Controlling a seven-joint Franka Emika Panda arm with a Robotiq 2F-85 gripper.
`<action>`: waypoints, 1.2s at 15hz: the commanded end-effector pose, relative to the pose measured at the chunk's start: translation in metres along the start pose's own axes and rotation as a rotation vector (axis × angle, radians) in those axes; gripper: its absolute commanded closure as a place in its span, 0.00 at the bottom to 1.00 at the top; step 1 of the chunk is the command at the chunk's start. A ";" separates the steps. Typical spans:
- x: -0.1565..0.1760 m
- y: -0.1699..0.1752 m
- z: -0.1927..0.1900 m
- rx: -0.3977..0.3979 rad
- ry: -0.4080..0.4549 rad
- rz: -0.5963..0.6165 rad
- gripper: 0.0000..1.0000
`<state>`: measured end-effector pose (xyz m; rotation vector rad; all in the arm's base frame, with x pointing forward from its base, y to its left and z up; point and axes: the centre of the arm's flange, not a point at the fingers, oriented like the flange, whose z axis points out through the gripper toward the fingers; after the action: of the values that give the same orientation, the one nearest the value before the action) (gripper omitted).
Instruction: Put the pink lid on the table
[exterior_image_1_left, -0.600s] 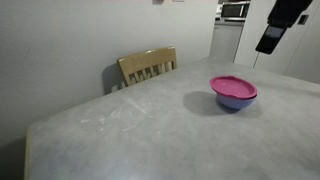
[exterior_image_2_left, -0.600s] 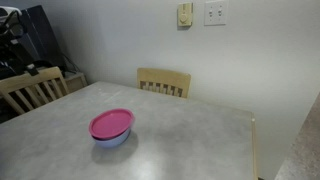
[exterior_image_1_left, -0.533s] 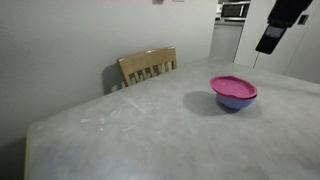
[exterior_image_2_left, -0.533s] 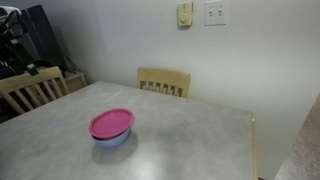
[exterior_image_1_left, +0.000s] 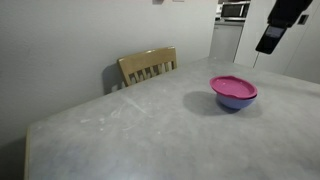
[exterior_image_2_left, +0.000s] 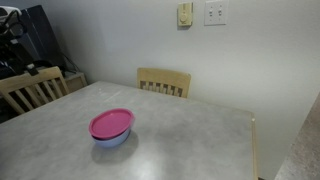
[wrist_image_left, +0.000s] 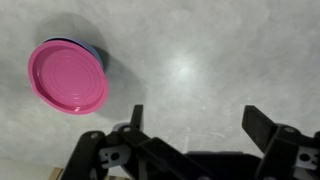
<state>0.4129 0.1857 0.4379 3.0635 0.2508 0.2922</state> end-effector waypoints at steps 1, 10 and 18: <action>0.012 0.007 0.011 -0.006 -0.012 -0.003 0.00; 0.019 0.130 0.093 0.077 0.023 0.202 0.00; 0.019 0.169 0.193 0.053 -0.061 0.319 0.00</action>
<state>0.4747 0.0173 0.2906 3.1394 -0.2093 0.2222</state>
